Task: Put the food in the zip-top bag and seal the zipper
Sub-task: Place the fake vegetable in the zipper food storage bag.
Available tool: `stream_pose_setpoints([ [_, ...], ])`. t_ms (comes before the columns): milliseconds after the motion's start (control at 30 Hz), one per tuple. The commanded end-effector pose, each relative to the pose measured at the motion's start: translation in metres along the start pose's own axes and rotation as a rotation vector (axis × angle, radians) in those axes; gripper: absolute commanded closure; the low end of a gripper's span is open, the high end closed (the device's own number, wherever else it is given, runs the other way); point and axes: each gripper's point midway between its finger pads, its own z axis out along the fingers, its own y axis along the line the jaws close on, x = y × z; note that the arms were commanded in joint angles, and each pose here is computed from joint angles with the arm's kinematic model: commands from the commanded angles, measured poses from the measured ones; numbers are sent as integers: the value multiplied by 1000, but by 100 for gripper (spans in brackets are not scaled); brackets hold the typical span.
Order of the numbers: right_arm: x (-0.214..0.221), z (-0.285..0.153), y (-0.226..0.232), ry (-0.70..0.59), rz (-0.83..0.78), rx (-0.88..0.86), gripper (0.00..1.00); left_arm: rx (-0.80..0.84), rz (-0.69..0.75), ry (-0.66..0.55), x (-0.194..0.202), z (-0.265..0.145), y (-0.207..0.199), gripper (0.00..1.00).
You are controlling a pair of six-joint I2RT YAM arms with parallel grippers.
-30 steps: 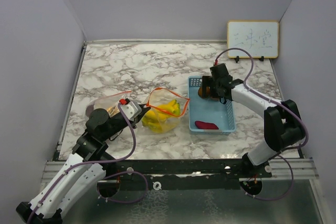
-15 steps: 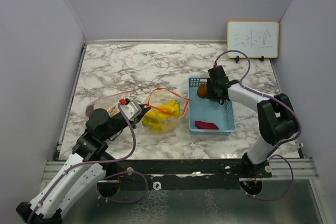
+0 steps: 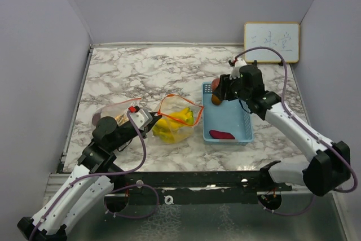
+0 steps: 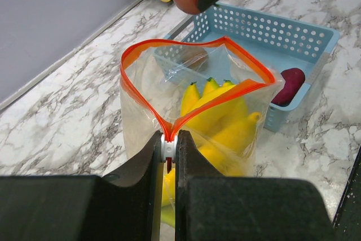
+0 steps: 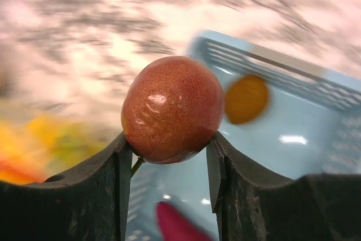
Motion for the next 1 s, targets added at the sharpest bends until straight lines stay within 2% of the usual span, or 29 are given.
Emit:
stream_pose_setpoints([
  [0, -45, -83, 126, -163, -180, -610, 81, 2, 15, -39, -10, 1, 1, 100],
  [100, -38, -129, 172, -177, -282, -864, 80, 1, 17, -37, -11, 2, 2, 100],
  [167, -25, -144, 192, -164, -331, -957, 80, 0, 16, -33, -10, 2, 2, 100],
  [467, 9, -127, 227, -51, -378, -1056, 78, -1, 9, -40, -11, 2, 1, 100],
  [500, 10, -121, 228, -47, -380, -1035, 74, -2, 8, -40, -11, 2, 2, 100],
  [567, 8, -106, 225, -47, -367, -968, 52, 1, 6, -40, -11, 2, 1, 100],
  [733, -4, -89, 220, -79, -344, -872, 30, 4, 4, -45, -11, 2, 0, 100],
  [867, -23, -107, 215, -164, -355, -845, 2, 2, 6, -46, -11, 1, 0, 100],
  [967, -43, -118, 198, -255, -319, -733, 0, 3, 6, -48, -10, 1, 0, 100],
])
